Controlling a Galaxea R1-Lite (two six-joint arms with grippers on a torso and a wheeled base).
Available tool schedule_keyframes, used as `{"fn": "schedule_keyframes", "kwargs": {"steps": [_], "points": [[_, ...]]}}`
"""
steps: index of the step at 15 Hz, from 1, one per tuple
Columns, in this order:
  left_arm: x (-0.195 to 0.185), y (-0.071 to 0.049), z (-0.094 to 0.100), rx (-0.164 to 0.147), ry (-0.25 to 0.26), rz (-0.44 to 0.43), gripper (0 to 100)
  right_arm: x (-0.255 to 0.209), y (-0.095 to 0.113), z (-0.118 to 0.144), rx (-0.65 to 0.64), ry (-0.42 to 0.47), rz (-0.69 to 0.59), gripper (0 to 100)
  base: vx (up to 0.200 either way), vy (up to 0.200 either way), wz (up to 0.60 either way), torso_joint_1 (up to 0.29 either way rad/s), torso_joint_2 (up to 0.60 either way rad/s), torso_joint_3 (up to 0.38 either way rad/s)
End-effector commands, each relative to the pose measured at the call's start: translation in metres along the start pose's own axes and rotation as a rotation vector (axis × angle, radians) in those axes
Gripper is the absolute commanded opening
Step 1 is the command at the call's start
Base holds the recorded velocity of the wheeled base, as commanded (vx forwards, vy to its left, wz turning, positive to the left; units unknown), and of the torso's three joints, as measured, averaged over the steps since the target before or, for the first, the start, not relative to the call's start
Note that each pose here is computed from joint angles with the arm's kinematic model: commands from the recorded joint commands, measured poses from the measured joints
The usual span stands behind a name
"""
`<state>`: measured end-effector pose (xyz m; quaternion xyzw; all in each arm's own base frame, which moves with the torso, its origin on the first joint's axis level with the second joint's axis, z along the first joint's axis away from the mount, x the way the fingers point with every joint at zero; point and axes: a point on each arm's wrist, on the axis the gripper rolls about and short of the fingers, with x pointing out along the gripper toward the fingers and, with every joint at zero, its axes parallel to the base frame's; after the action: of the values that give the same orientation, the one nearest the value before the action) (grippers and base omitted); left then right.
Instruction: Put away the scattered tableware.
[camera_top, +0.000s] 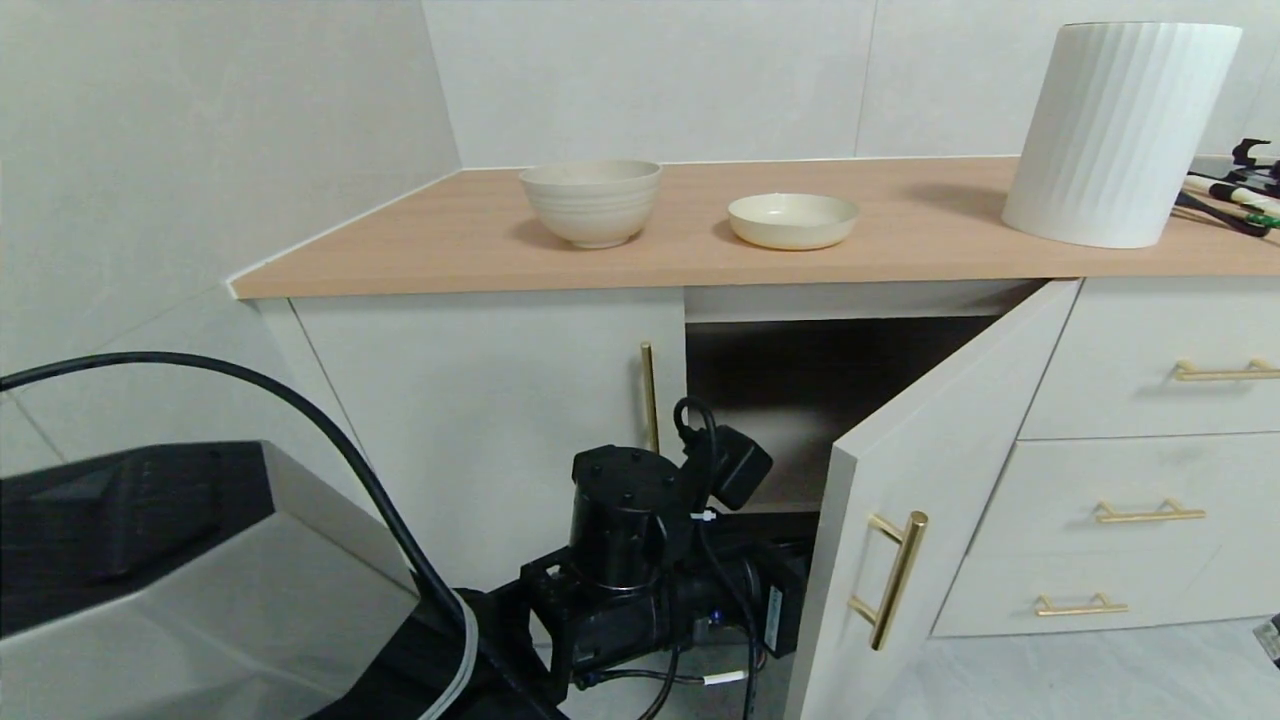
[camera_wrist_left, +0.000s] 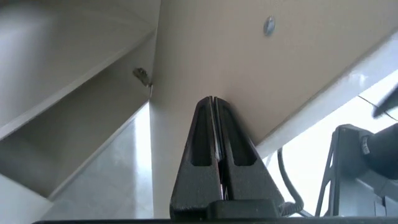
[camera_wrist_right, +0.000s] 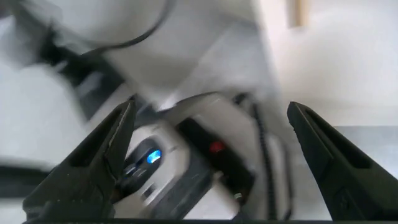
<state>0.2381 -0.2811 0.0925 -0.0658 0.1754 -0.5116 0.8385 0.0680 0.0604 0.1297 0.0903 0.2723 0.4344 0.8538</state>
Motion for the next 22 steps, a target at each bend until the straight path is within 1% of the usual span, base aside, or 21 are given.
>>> {"fn": "schedule_keyframes", "kwargs": {"steps": [1, 3, 4, 5, 6, 7, 8, 9, 10, 11, 12, 13, 14, 15, 16, 17, 18, 19, 20, 21, 22], "points": [[0.005, -0.001, 0.004, 0.003, -0.008, -0.005, 0, -0.009, 0.004, 0.0, -0.018, -0.032, 0.046, 100, 0.0, 0.0, 0.0, 0.0, 0.0, 0.0], [0.016, -0.013, 0.005, 0.013, -0.006, -0.04, 0, -0.009, 0.005, -0.003, -0.018, -0.016, 0.089, 100, 0.0, 0.0, 0.0, 0.0, 0.0, 0.0], [0.018, -0.015, 0.005, 0.015, -0.007, -0.046, 0, -0.01, 0.005, -0.003, -0.018, -0.012, 0.102, 100, 0.0, 0.0, 0.0, 0.0, 0.0, 0.0], [0.024, -0.028, 0.007, 0.021, -0.015, -0.08, 0, -0.011, 0.007, -0.004, -0.023, -0.003, 0.157, 100, 0.0, 0.0, 0.0, 0.0, 0.0, 0.0], [0.029, -0.044, 0.008, 0.013, -0.02, -0.126, 0, -0.012, 0.008, -0.004, -0.027, 0.001, 0.185, 100, 0.0, 0.0, 0.0, 0.0, 0.0, 0.0], [0.032, -0.071, 0.008, -0.004, -0.023, -0.198, 0, -0.013, 0.008, -0.004, -0.03, 0.003, 0.202, 100, 0.0, 0.0, 0.0, 0.0, 0.0, 0.0], [0.032, -0.094, 0.009, -0.015, -0.028, -0.258, 0, -0.014, 0.009, -0.004, -0.035, -0.003, 0.216, 100, 0.0, 0.0, 0.0, 0.0, 0.0, 0.0], [0.027, -0.107, 0.014, -0.035, -0.037, -0.294, 0, -0.017, 0.01, -0.006, -0.047, -0.011, 0.245, 100, 0.0, 0.0, 0.0, 0.0, 0.0, 0.0], [0.022, -0.111, 0.02, -0.069, -0.051, -0.307, 0, -0.02, 0.012, -0.008, -0.056, -0.015, 0.283, 100, 0.0, 0.0, 0.0, 0.0, 0.0, 0.0], [0.022, -0.111, 0.02, -0.069, -0.051, -0.307, 0, -0.02, 0.012, -0.008, -0.056, -0.015, 0.283, 100, 0.0, 0.0, 0.0, 0.0, 0.0, 0.0], [0.008, -0.092, 0.034, -0.12, -0.127, -0.273, 0, -0.024, 0.014, -0.008, -0.069, -0.024, 0.32, 100, 0.0, 0.0, 0.0, 0.0, 0.0, 0.0], [-0.003, -0.071, 0.042, -0.126, -0.156, -0.224, 0, -0.024, 0.014, -0.008, -0.079, -0.026, 0.323, 100, 0.0, 0.0, 0.0, 0.0, 0.0, 0.0], [-0.015, -0.054, 0.049, -0.132, -0.177, -0.175, 0, -0.023, 0.014, -0.007, -0.102, -0.023, 0.323, 100, 0.0, 0.0, 0.0, 0.0, 0.0, 0.0], [-0.027, -0.039, 0.053, -0.138, -0.195, -0.131, 0, -0.02, 0.013, -0.007, -0.133, -0.013, 0.326, 100, 0.0, 0.0, 0.0, 0.0, 0.0, 0.0], [-0.04, -0.025, 0.06, -0.137, -0.22, -0.086, 0, -0.018, 0.013, -0.006, -0.138, -0.001, 0.33, 100, 0.0, 0.0, 0.0, 0.0, 0.0, 0.0], [-0.054, -0.014, 0.068, -0.138, -0.252, -0.045, 0, -0.015, 0.013, -0.003, -0.131, 0.012, 0.326, 100, 0.0, 0.0, 0.0, 0.0, 0.0, 0.0], [-0.062, -0.009, 0.071, -0.138, -0.266, -0.024, 0, -0.012, 0.013, 0.0, -0.128, 0.016, 0.323, 100, 0.0, 0.0, 0.0, 0.0, 0.0, 0.0], [-0.076, 0.003, 0.077, -0.135, -0.296, 0.022, 0, -0.006, 0.014, 0.011, -0.125, 0.02, 0.314, 100, 0.0, 0.0, 0.0, 0.0, 0.0, 0.0], [-0.096, 0.02, 0.083, -0.09, -0.327, 0.101, 0, 0.008, 0.013, 0.03, -0.114, 0.029, 0.268, 100, 0.0, 0.0, 0.0, 0.0, 0.0, 0.0], [-0.114, 0.035, 0.084, -0.047, -0.344, 0.177, 0, 0.022, 0.013, 0.047, -0.112, 0.031, 0.232, 100, 0.0, 0.0, 0.0, 0.0, 0.0, 0.0], [-0.136, 0.045, 0.086, -0.024, -0.368, 0.247, 0, 0.039, 0.014, 0.066, -0.128, 0.038, 0.221, 100, 0.0, 0.0, 0.0, 0.0, 0.0, 0.0]]}}
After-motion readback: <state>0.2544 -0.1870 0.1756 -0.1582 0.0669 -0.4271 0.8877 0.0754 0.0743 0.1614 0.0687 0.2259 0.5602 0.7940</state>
